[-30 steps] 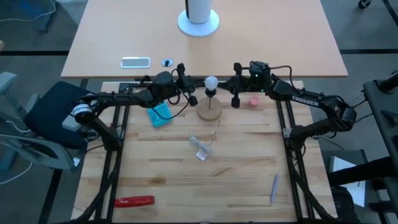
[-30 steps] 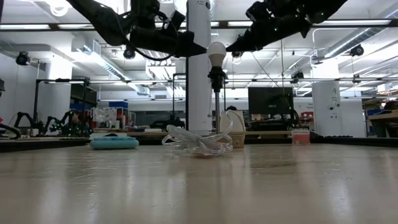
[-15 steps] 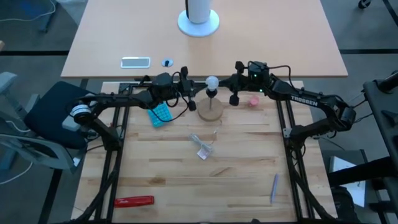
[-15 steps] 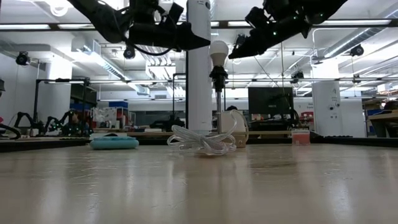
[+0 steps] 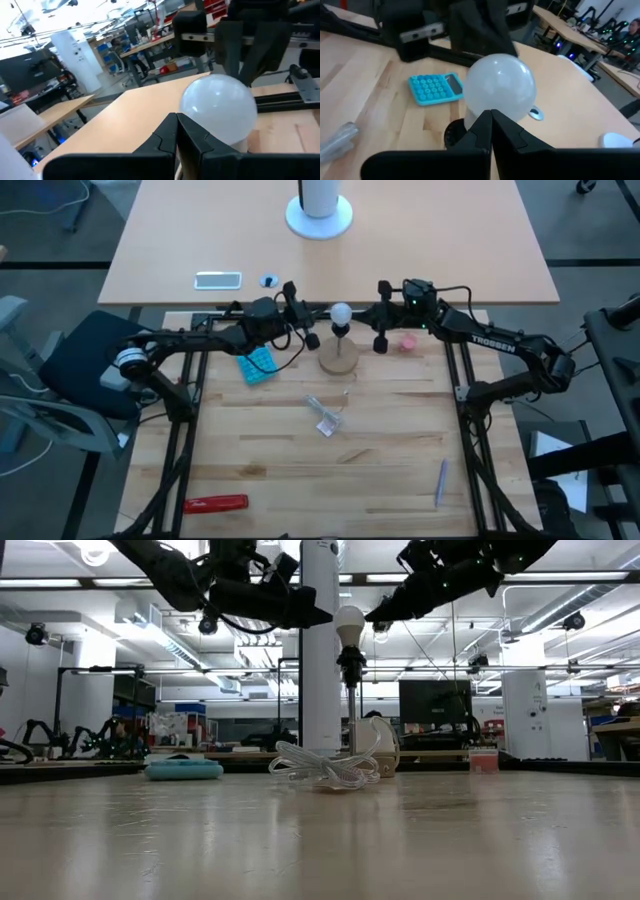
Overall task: Screw lightbulb
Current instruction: Remove the light bulb from the desk lamp
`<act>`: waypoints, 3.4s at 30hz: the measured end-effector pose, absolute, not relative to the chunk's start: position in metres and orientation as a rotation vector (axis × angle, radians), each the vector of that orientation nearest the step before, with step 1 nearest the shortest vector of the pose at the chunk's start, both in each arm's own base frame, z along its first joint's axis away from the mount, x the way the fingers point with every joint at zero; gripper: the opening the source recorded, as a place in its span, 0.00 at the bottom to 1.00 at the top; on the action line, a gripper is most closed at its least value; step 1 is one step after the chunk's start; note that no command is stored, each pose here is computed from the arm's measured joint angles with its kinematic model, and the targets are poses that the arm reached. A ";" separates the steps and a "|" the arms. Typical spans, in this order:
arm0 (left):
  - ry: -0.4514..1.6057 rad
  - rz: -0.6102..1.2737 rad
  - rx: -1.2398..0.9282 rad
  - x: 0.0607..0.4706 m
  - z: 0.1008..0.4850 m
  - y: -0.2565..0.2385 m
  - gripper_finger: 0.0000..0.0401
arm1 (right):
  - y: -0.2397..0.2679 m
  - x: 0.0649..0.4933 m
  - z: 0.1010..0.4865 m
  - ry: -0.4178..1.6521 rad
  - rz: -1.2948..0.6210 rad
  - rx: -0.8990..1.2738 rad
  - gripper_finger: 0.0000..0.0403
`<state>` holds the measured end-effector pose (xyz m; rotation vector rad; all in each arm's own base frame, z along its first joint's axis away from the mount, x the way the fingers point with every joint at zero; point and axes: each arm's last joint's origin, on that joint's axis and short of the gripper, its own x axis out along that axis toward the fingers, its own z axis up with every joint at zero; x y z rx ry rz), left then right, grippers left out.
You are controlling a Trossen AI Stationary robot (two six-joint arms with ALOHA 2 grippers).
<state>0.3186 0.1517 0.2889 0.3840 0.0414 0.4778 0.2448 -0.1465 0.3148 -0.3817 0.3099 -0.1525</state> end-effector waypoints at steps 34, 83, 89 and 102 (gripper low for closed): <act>0.062 0.458 0.358 0.319 0.287 0.149 0.00 | -0.139 0.232 0.325 0.310 -0.170 -0.394 0.00; 0.071 0.361 0.361 0.328 0.277 0.144 0.00 | -0.145 0.243 0.313 0.331 -0.147 -0.381 0.00; 0.050 0.276 0.362 0.329 0.278 0.139 0.00 | -0.148 0.242 0.313 0.349 -0.219 -0.392 0.00; 0.033 0.315 0.362 0.325 0.286 0.139 0.00 | -0.148 0.242 0.313 0.345 -0.213 -0.392 0.00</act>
